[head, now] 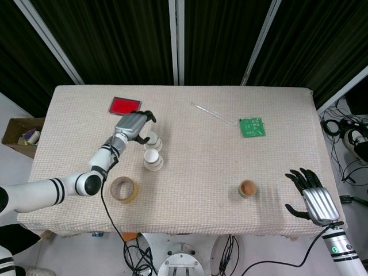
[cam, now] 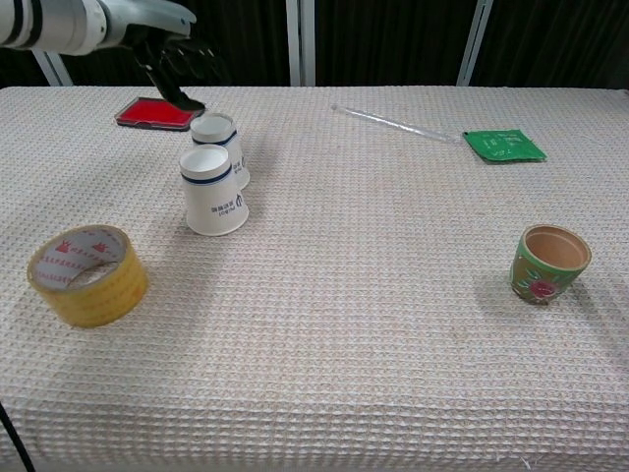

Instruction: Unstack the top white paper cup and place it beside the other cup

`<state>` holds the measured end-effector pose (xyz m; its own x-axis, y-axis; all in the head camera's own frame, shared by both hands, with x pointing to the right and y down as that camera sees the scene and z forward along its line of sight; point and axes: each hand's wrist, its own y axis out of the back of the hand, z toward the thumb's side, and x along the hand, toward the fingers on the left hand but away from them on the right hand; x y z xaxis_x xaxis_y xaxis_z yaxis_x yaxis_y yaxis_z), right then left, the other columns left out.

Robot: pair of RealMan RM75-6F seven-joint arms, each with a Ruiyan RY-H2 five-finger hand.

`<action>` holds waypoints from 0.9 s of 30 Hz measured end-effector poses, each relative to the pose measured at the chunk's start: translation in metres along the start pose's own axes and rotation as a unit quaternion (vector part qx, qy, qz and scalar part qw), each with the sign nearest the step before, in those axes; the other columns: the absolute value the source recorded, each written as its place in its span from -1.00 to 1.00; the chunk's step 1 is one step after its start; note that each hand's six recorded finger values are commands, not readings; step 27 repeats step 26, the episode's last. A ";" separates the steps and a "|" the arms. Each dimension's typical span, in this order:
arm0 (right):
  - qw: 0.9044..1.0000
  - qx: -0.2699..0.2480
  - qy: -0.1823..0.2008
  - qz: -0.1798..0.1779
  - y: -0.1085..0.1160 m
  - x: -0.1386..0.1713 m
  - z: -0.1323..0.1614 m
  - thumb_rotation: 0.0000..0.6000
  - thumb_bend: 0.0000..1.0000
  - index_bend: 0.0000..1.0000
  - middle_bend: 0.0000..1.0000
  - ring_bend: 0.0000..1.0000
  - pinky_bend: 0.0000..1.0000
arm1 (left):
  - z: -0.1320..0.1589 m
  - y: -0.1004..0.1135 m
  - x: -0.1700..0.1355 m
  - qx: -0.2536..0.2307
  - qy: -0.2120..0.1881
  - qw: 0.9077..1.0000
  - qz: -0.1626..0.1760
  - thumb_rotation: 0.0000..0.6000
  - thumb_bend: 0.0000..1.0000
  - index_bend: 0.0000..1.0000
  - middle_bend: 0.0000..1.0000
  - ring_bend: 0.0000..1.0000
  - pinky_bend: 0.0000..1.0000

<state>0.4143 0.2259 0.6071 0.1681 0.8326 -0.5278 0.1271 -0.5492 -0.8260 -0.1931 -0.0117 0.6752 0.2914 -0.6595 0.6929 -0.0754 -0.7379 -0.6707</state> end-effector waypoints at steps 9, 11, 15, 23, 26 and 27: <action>1.000 0.024 0.002 -0.015 0.022 -0.001 -0.006 1.00 -0.65 -0.69 -0.76 -1.00 -0.86 | -0.064 0.039 -0.062 -0.005 0.036 0.991 0.129 1.00 -0.30 -0.42 -0.73 -0.70 -0.71; 1.000 0.022 0.000 -0.020 0.027 -0.002 -0.008 1.00 -0.65 -0.69 -0.76 -1.00 -0.86 | -0.085 0.040 -0.084 0.008 0.052 0.986 0.156 1.00 -0.30 -0.41 -0.72 -0.70 -0.71; 1.000 0.011 -0.003 -0.026 0.034 -0.003 -0.011 1.00 -0.63 -0.69 -0.76 -1.00 -0.86 | -0.123 0.030 -0.134 0.029 0.084 0.976 0.198 1.00 -0.32 -0.38 -0.68 -0.70 -0.71; 0.999 -0.024 0.008 -0.033 0.046 -0.001 -0.006 1.00 -0.63 -0.69 -0.76 -1.00 -0.86 | -0.178 -0.026 -0.253 0.054 0.138 0.960 0.237 1.00 -0.52 -0.40 -0.67 -0.70 -0.72; 0.999 -0.022 0.011 -0.036 0.045 0.001 -0.002 1.00 -0.62 -0.68 -0.76 -1.00 -0.86 | -0.187 -0.047 -0.286 0.053 0.162 0.958 0.231 1.00 -0.55 -0.41 -0.68 -0.70 -0.73; 0.999 -0.022 0.011 -0.036 0.045 0.001 -0.002 1.00 -0.62 -0.68 -0.76 -1.00 -0.86 | -0.187 -0.047 -0.286 0.053 0.162 0.958 0.231 1.00 -0.55 -0.41 -0.68 -0.70 -0.73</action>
